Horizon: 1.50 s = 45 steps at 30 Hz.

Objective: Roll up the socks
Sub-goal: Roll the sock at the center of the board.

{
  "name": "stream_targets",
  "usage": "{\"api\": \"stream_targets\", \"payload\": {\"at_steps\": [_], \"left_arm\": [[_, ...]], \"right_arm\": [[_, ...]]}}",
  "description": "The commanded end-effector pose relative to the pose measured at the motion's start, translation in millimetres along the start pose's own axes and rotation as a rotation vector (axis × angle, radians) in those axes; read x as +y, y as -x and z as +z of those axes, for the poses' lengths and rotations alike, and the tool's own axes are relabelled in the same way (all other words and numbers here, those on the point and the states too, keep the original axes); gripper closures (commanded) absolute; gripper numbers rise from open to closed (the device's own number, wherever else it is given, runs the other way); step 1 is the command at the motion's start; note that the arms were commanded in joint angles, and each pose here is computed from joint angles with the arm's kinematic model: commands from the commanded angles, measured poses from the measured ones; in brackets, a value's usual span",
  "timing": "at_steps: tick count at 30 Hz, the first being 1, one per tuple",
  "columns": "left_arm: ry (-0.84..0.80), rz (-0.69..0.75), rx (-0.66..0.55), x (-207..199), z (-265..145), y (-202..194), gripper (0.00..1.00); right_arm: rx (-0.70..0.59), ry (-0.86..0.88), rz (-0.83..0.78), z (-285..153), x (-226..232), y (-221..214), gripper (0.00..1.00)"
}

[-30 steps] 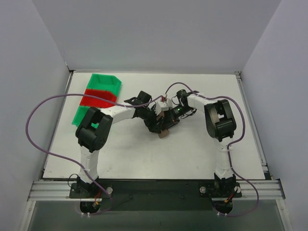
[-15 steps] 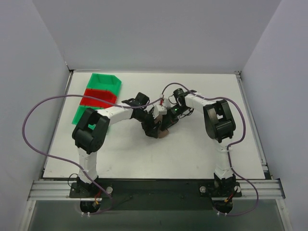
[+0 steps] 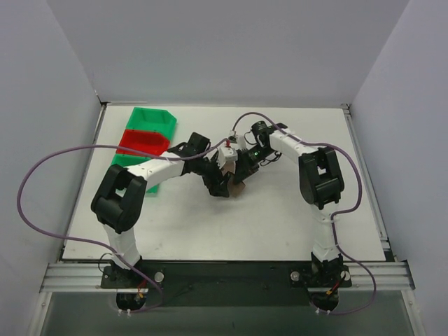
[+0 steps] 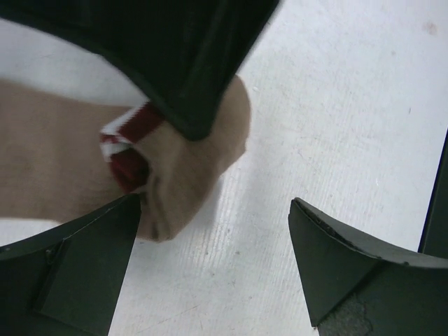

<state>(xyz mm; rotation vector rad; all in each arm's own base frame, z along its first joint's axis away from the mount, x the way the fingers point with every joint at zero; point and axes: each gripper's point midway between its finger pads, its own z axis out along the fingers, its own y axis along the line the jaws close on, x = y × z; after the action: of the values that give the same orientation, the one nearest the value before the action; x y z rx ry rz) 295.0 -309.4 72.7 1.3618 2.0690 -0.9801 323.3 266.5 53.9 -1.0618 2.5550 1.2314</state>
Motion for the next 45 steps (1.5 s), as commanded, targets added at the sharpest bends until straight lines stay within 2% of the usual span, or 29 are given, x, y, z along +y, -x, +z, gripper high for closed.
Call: {"api": "stream_targets", "payload": {"at_steps": [1,8,10,14,18,24,28,31,37,38,45], "left_arm": [[0.087,-0.059,-0.089,32,-11,29,0.03],[0.039,-0.124,-0.018,41,-9,5,0.03],[0.006,-0.138,-0.039,38,-16,7,0.03],[-0.08,-0.136,-0.185,32,-53,29,0.03],[-0.063,-0.118,-0.201,32,-80,29,0.03],[0.052,-0.108,-0.16,49,-91,2,0.03],[0.244,-0.204,-0.126,85,-92,-14,0.03],[0.315,-0.289,-0.088,104,-89,-22,0.04],[0.358,-0.393,-0.019,121,-73,-30,0.05],[0.426,-0.397,0.001,131,-75,-30,0.05],[0.448,-0.348,0.087,124,-41,-21,0.05]], "right_arm": [[0.022,0.042,-0.094,-12,33,-5,0.99],[0.117,-0.084,-0.182,-5,23,-21,1.0],[0.142,-0.103,-0.199,-3,22,-26,1.0],[0.178,-0.112,-0.213,4,22,-32,1.0],[0.218,-0.098,-0.224,15,26,-38,1.0],[0.22,-0.044,-0.231,21,40,-39,0.99],[0.18,-0.01,-0.273,11,57,-34,0.99],[0.163,0.002,-0.299,6,64,-33,0.99],[0.136,0.005,-0.302,-2,64,-31,0.99],[0.135,0.003,-0.301,-2,64,-31,0.99],[0.134,0.008,-0.299,0,61,-32,0.99]]}}
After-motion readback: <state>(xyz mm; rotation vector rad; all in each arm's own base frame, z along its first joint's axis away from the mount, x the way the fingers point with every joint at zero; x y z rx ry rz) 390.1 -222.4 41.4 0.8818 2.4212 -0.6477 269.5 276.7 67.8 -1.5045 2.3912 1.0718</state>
